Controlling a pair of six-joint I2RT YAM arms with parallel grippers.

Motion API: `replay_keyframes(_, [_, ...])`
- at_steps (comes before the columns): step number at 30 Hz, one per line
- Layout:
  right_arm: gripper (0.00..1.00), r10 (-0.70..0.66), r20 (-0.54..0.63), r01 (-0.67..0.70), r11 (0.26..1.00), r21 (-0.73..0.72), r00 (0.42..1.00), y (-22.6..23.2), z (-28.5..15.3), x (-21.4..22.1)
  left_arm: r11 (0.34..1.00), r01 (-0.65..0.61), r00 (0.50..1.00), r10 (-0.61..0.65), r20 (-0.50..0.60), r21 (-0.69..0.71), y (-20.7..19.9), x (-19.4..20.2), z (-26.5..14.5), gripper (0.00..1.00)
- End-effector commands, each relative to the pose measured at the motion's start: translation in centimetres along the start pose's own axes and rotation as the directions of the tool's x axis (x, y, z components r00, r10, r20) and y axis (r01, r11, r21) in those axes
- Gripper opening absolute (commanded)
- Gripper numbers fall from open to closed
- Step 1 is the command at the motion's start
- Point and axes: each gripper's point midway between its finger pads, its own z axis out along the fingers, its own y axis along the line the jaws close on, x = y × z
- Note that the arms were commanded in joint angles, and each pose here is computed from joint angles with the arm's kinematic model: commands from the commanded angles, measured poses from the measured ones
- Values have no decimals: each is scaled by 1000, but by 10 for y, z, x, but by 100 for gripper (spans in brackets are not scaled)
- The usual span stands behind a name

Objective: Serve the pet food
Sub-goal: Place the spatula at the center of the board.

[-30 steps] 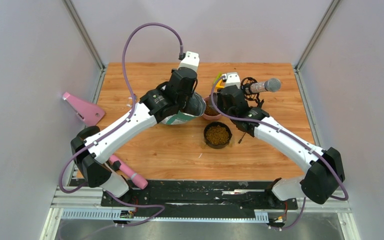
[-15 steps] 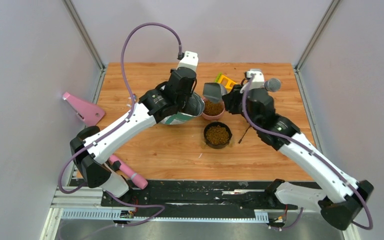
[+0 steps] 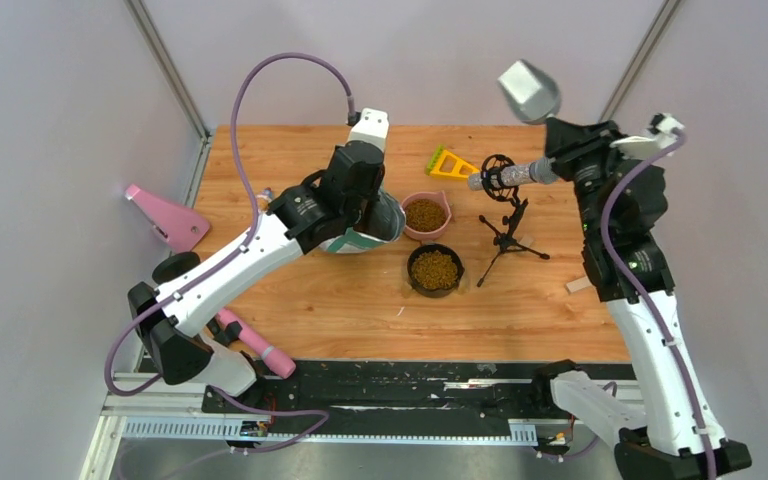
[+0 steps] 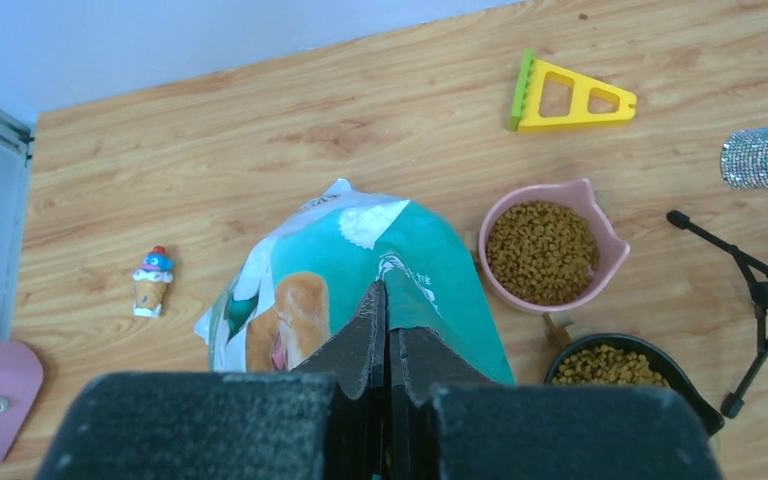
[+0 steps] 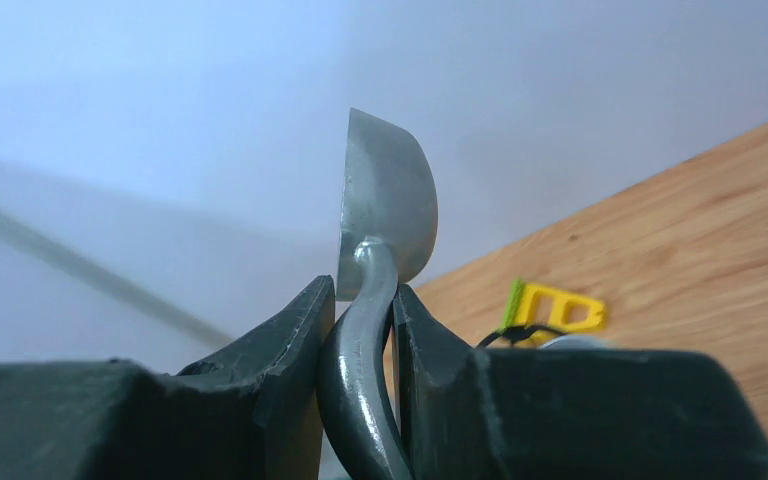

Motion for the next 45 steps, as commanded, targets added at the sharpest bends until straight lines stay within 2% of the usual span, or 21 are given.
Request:
replay_keyframes(1, [0,118,291,-148,986,82,949,-33,-6,-84,984,178,970,-180,161,32,16,-53,-29,0])
replay_keyframes(5, [0,165,360,-249,948,199,918,-100,-4,-92,982,184,970,-188,152,37,16,-50,-30,0])
replay_keyframes(9, [0,267,366,-378,885,274,891,-169,2,-62,984,174,974,-177,139,36,15,-45,-29,0])
replay_keyframes(12, [0,296,393,-434,837,332,871,-213,1,-38,985,167,975,-173,140,53,14,-48,-32,0])
replay_keyframes(20, [0,281,291,-395,776,491,914,-288,11,36,979,162,973,-180,148,123,11,-51,-44,0])
replay_keyframes(24, [0,281,277,-391,750,533,919,-318,12,64,980,160,974,-177,139,122,12,-49,-46,0])
replay_keyframes(31, [8,305,174,-345,707,617,936,-345,8,105,981,150,978,-165,128,123,12,-46,-47,0])
replay_keyframes(33, [18,304,163,-335,689,643,938,-352,3,112,984,143,979,-156,131,105,16,-47,-46,0])
replay_keyframes(35, [36,301,147,-319,671,670,942,-358,-3,119,987,135,981,-146,131,90,18,-46,-46,0])
replay_keyframes(36, [42,300,139,-311,663,681,944,-360,-6,123,987,135,980,-146,133,88,19,-46,-47,0])
replay_keyframes(43, [63,284,94,-263,648,715,954,-359,-19,126,988,130,981,-141,134,88,19,-47,-46,0])
replay_keyframes(44, [70,278,95,-258,642,722,956,-356,-22,122,987,129,981,-141,134,91,18,-47,-46,0])
replay_keyframes(45, [91,273,99,-255,626,737,957,-355,-28,120,987,130,981,-142,134,93,18,-48,-46,0])
